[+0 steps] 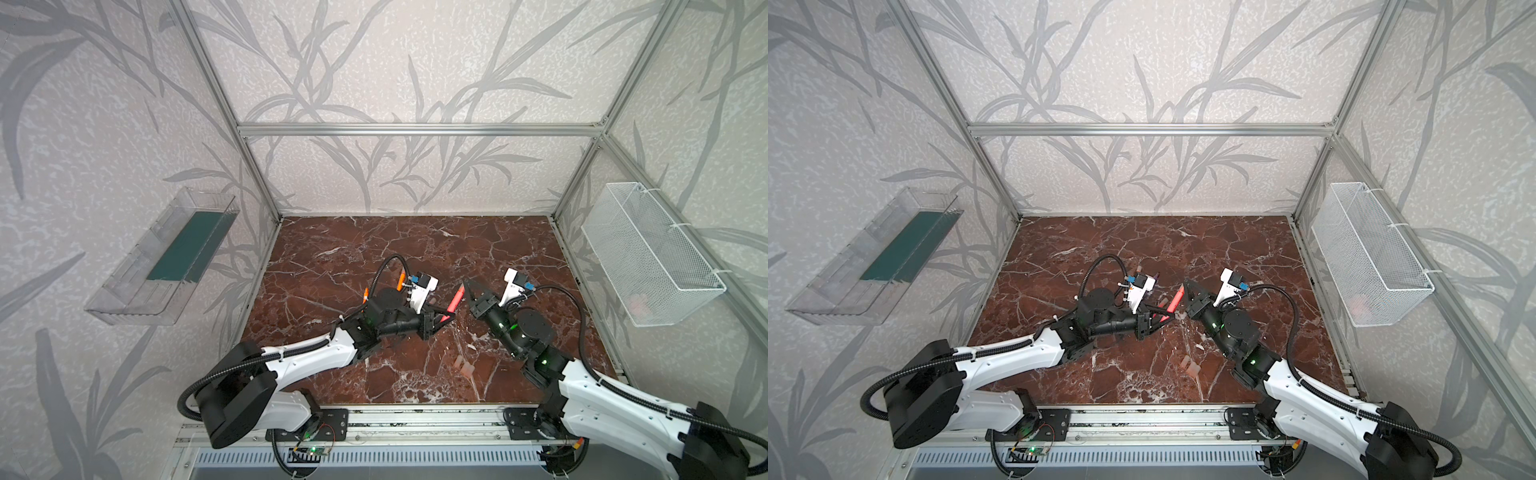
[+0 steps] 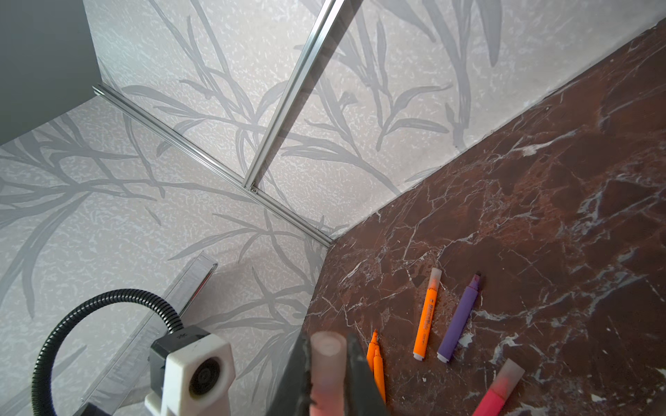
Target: Insert the pens into the pen caps
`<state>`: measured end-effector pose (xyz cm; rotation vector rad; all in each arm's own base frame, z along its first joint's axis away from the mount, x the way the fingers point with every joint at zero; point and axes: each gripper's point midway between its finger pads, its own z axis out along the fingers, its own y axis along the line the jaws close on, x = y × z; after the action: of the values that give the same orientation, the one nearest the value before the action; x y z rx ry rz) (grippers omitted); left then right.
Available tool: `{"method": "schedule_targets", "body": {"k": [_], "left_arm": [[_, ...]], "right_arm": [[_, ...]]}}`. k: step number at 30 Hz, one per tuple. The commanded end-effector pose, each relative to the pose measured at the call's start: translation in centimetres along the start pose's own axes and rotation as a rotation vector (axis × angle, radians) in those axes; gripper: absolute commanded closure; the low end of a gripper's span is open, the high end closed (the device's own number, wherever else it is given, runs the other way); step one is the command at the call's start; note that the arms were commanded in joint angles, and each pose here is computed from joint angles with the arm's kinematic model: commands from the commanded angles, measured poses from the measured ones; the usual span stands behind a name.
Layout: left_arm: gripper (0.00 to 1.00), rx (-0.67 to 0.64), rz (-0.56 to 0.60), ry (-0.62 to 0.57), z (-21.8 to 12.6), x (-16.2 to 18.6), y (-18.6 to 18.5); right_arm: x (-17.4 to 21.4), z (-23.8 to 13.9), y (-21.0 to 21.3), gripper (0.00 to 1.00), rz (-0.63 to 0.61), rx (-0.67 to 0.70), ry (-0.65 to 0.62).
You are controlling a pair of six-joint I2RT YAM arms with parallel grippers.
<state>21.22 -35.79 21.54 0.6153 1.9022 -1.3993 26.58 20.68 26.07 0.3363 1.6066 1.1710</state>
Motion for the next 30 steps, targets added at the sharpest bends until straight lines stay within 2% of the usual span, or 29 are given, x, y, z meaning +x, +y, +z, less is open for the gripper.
{"method": "schedule_targets", "body": {"k": [1,7,13,21,30], "left_arm": [[1.00,0.112,0.092,-0.143,-0.5,-4.5,-3.4],[1.00,0.044,0.112,-0.131,-0.7,-4.0,-2.2],[1.00,-0.014,0.143,-0.098,-0.8,-3.1,-1.1],[1.00,-0.177,0.281,-0.001,-1.1,-0.5,2.2],[1.00,-0.210,0.394,0.041,-1.6,1.1,2.3]], "right_arm": [[3.9,-0.1,-0.2,0.95,-0.056,-0.014,0.171],[2.9,-0.6,-0.6,0.79,-0.079,0.017,0.135],[1.5,-1.7,-0.4,0.53,-0.105,0.030,0.091],[-1.0,-3.7,-0.5,0.27,-0.145,0.077,0.023],[-0.1,-2.3,-0.2,0.27,-0.119,0.104,0.091]]}}
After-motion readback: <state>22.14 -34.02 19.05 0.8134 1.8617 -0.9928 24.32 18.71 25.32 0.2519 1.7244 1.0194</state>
